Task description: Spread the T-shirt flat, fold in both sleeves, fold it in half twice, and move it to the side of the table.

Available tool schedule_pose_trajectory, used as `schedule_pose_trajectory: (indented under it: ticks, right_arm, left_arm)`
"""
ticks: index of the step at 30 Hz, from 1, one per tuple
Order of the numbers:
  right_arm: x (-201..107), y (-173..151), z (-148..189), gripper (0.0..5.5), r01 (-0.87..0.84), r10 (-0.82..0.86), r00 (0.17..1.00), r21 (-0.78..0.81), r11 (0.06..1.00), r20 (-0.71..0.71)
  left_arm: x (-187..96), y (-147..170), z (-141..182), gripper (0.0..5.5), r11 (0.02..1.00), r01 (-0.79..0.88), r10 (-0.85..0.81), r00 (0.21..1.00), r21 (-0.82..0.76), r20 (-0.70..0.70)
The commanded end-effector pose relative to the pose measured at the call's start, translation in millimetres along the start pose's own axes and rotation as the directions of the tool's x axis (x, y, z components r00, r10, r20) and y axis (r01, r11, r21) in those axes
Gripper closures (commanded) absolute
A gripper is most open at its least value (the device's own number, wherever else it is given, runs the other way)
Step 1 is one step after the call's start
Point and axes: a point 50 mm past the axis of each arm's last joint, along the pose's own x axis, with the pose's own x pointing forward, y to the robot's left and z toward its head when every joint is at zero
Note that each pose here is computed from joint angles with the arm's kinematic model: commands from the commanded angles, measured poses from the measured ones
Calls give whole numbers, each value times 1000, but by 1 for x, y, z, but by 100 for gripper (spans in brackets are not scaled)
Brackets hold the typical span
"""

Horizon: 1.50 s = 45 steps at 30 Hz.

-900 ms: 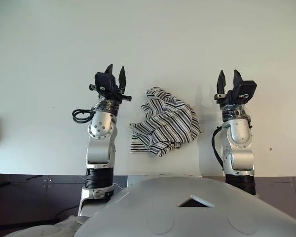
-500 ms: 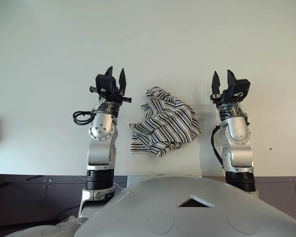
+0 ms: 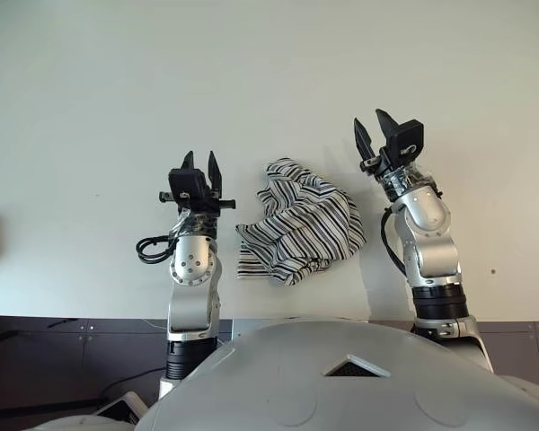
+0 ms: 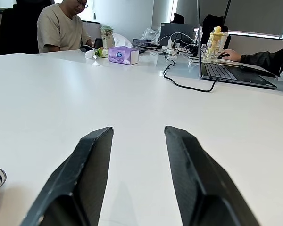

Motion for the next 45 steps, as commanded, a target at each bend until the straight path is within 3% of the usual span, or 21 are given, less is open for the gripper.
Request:
schedule_pose_trajectory:
  ticks: [1,6,11,22,25,29,32,35,40,45]
  right_arm:
    - [-8,-5,-1,351,95,-95,995,45,994,-10]
    - [-27,-11,-12,351,157,-154,986,54,986,-69]
    - [-27,-5,-13,351,129,-124,989,69,989,-78]
    - [-25,-9,-5,351,288,-288,958,81,954,-12]
    - [-24,-10,-8,351,261,-259,965,85,962,-33]
    - [-26,-13,-11,351,22,-1,992,171,985,-125]
    - [-41,-34,-4,351,-133,175,969,230,964,-175]
    - [-62,-49,6,351,-229,320,927,385,894,-193]
    - [-89,-32,7,351,-361,592,778,623,694,-209]
    - [-90,-11,-10,351,-362,663,706,677,641,-251]
  left_arm:
    - [20,-4,8,384,997,71,-72,997,19,35]
    - [32,3,10,384,986,148,-150,989,78,18]
    - [36,2,9,384,982,166,-167,986,89,9]
    - [36,5,10,384,1000,26,-25,999,-11,42]
    - [38,5,8,384,999,42,-42,999,8,33]
    - [42,7,5,384,967,217,-217,976,133,-11]
    - [46,23,-1,384,895,375,-353,927,243,-128]
    - [48,28,5,384,804,532,-483,844,266,-233]
    - [25,20,13,384,554,773,-658,634,308,-406]
    - [20,37,13,384,414,861,-643,507,296,-574]
